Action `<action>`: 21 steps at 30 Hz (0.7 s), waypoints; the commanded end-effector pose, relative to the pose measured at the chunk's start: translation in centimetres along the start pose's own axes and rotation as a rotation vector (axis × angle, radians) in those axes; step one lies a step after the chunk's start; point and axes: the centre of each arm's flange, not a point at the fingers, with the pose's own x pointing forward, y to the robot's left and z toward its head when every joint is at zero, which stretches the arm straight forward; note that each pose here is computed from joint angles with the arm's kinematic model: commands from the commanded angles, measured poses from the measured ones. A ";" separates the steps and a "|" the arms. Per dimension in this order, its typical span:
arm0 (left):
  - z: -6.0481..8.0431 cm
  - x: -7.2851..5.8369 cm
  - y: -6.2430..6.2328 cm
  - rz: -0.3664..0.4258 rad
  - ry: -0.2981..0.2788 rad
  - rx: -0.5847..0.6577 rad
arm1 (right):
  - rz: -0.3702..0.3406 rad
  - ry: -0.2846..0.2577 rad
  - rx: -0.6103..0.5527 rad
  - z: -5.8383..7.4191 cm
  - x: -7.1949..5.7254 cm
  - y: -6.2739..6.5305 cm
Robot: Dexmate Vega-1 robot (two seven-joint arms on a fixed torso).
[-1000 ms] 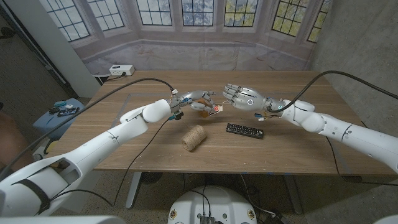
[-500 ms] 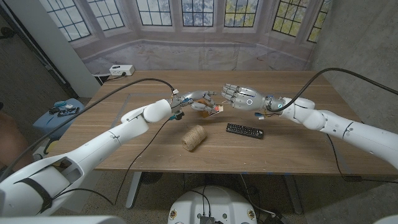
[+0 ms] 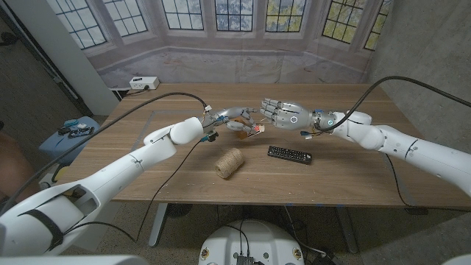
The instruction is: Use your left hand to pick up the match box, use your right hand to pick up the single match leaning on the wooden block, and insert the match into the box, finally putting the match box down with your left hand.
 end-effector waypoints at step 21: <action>0.0 0.3 0.5 -0.008 -0.006 -0.003 | 0.012 -0.086 -0.025 -1.2 0.1 1.9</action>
